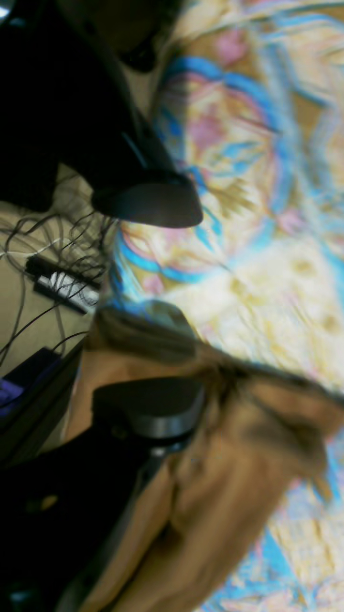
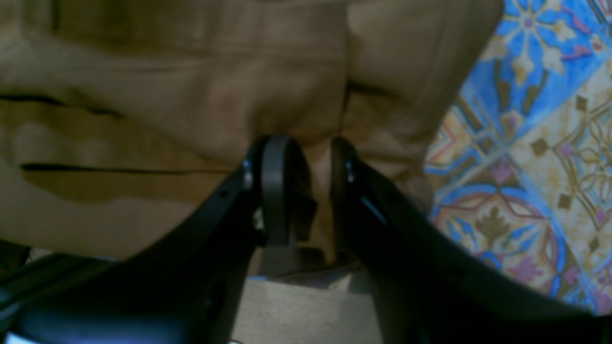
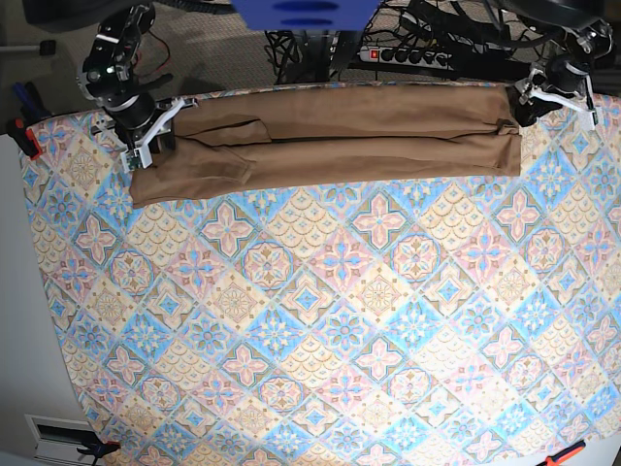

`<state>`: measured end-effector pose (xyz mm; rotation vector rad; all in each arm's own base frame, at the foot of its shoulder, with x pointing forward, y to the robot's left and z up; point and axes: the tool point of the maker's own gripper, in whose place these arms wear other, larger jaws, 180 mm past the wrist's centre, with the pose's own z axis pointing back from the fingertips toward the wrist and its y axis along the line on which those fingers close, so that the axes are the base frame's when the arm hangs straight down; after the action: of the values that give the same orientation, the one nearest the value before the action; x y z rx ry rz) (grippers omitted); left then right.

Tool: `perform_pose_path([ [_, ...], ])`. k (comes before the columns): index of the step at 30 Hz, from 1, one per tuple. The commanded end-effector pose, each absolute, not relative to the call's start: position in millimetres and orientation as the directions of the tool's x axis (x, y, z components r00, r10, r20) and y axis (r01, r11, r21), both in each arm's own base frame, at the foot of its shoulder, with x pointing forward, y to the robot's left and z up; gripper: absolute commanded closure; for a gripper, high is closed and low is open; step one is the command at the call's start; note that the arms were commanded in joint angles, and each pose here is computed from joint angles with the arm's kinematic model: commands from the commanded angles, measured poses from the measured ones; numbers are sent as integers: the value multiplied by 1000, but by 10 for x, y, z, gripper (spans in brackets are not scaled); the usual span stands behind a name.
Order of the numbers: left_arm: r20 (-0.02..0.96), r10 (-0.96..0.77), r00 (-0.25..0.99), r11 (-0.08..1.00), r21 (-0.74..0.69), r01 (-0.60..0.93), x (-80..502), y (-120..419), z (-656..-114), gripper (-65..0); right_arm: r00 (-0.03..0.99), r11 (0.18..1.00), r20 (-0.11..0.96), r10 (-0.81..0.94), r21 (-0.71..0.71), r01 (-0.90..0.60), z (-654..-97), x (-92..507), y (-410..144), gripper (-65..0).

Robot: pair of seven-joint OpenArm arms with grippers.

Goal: Layout the t-shirt on the table in an organized manner, then fold the t-shirt properly
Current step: 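Lower the folded edge onto the shirt with both grippers, then regrasp the folded shirt's end with the left gripper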

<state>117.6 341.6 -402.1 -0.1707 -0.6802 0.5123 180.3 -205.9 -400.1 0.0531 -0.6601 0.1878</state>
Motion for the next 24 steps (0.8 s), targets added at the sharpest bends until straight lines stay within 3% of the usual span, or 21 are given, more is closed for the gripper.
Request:
perform_pose_path([
  [1, 593, 485, 643, 874, -303, -380, 1242, 3516, -3913, -472, 748, 980, 644, 158, -13, -197, -3915, 1865, -2057, -142],
  [24, 490, 396, 776, 918, -246, -312, 1225, 3382, -4082, -472, 750, 980, 642, 159, -13, -196, -3920, 1862, -2059, -142],
])
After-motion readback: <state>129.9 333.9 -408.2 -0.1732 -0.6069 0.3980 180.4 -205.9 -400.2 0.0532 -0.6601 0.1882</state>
